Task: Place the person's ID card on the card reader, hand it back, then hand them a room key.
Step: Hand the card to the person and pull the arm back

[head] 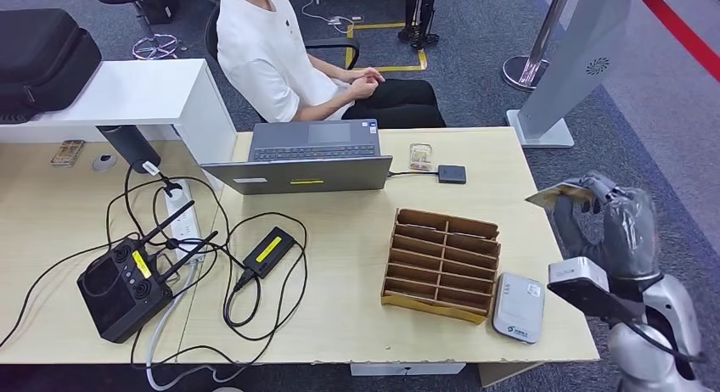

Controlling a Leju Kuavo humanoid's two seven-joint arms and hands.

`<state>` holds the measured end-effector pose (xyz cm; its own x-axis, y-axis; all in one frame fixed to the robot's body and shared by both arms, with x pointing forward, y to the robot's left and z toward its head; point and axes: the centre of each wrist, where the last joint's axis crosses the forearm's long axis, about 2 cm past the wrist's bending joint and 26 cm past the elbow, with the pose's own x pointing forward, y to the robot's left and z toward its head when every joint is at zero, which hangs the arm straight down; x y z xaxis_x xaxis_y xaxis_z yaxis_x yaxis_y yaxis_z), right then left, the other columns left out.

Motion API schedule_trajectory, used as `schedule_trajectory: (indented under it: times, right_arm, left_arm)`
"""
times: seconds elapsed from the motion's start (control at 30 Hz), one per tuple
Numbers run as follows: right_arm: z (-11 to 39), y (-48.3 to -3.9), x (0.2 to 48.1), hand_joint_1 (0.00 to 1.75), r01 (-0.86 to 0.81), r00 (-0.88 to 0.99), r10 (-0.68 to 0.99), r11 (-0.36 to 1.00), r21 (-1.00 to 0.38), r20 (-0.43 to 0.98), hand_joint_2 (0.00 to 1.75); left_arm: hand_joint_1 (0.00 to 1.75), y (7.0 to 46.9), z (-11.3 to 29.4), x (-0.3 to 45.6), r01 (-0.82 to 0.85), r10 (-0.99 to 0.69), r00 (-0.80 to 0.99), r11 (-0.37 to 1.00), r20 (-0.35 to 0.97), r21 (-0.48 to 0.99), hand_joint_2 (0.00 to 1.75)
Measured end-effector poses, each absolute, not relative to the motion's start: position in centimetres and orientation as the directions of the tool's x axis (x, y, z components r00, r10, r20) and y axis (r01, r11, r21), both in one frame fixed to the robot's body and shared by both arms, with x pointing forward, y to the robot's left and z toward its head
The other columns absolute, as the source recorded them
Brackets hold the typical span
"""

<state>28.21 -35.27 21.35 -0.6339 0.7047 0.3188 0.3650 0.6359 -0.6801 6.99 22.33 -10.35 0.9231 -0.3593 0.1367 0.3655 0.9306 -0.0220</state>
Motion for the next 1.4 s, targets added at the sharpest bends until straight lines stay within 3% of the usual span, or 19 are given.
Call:
schedule_trajectory:
  times: [0.27, 0.5, 1.03, 1.37, 1.4]
  right_arm:
    - [28.9, -32.6, 34.6, 1.75, 0.536, -0.624, 0.778, 0.487, -0.69, 0.064, 1.75]
    - [31.8, -27.6, 40.0, 1.75, 0.584, -0.57, 0.821, 0.374, -0.72, -0.036, 1.75]
    - [29.4, -14.9, 44.7, 1.75, 0.538, -0.508, 0.85, 0.184, -0.823, -0.142, 1.75]
    - [27.5, -11.7, 44.4, 1.75, 0.466, -0.543, 0.831, 0.179, -0.867, -0.12, 1.75]
    - [27.4, -11.6, 44.3, 1.31, 0.462, -0.545, 0.83, 0.177, -0.869, -0.121, 1.75]
  left_arm:
    - [0.0, 21.8, -10.2, 7.7, 0.432, -0.426, 0.893, 0.902, 0.147, -0.006, 1.75]
    - [0.0, 21.4, -10.0, 8.2, 0.504, -0.499, 0.853, 0.864, 0.155, 0.008, 1.75]
    - [0.0, 20.7, -9.4, 10.4, 0.646, -0.642, 0.76, 0.764, 0.099, -0.004, 1.75]
    - [0.0, 20.6, -9.4, 10.6, 0.662, -0.658, 0.746, 0.749, 0.104, -0.01, 1.75]
    - [0.0, 20.6, -9.4, 10.6, 0.663, -0.659, 0.745, 0.749, 0.104, -0.01, 1.75]
